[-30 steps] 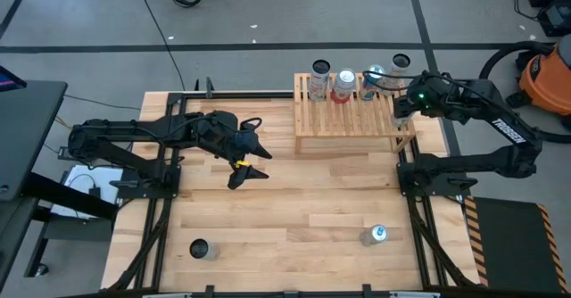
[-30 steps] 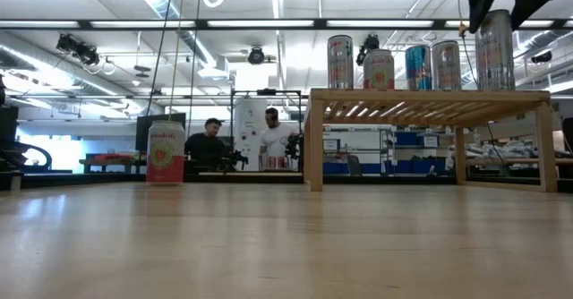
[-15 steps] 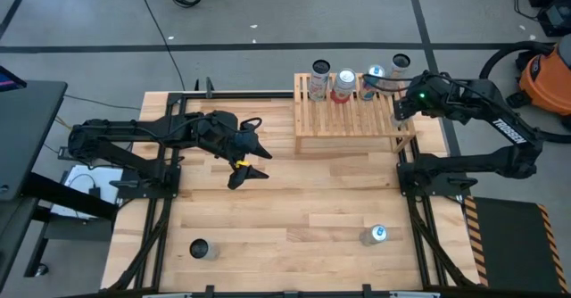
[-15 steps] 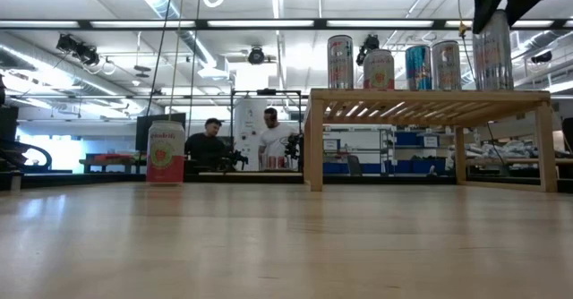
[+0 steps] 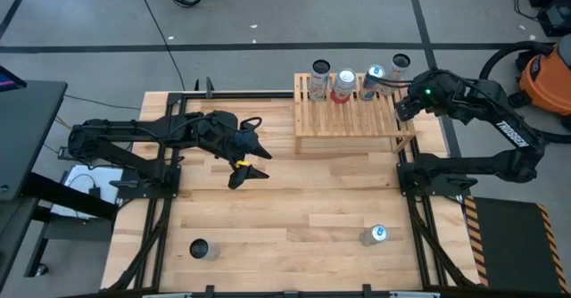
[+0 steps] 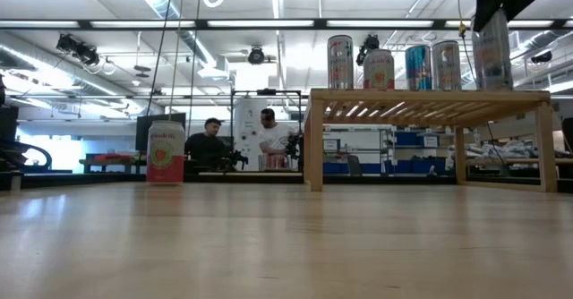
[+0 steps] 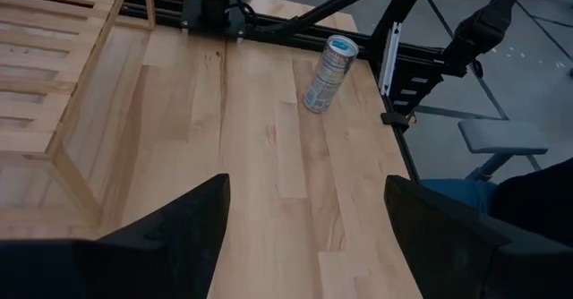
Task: Place canned beverage on shelf
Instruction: Put the top white-yellow soda can on the shelf aligned with the other white-yellow soda can
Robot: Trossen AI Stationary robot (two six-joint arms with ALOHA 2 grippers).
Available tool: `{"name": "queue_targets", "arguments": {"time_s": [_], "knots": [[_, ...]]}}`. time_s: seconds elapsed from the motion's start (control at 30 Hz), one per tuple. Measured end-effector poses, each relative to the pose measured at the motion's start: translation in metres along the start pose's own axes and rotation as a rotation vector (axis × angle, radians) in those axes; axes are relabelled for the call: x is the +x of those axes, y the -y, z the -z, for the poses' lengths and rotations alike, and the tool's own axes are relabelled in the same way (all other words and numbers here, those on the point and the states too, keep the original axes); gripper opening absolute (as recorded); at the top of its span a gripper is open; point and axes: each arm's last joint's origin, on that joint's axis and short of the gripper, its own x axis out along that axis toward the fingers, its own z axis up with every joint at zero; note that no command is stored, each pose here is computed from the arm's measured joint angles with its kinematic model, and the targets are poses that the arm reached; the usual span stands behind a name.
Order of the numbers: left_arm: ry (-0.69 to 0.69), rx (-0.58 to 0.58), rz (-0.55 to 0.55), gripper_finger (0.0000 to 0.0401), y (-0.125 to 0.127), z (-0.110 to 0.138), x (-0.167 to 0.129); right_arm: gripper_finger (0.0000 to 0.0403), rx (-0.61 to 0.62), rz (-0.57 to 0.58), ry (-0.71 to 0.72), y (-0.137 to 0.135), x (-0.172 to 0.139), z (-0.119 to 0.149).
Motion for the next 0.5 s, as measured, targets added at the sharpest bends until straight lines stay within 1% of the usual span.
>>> {"name": "queue_targets", "arguments": {"time_s": [0.13,0.27,0.37,0.5], "knots": [[0.002,0.0,0.0,0.03,0.0,0.0,0.0,0.0268,-0.056,-0.074,0.052,-0.001,-0.001,-0.006],[0.002,-0.002,0.0,0.03,0.0,0.0,0.0,0.0268,-0.086,-0.13,0.098,-0.001,-0.002,-0.012],[0.002,-0.023,0.001,0.03,0.0,0.0,0.0,0.0268,-0.121,-0.152,0.095,0.0,-0.001,-0.013],[0.001,-0.025,0.001,0.03,0.0,0.0,0.0,0.0268,-0.15,-0.218,0.06,0.002,0.001,-0.012]]}}
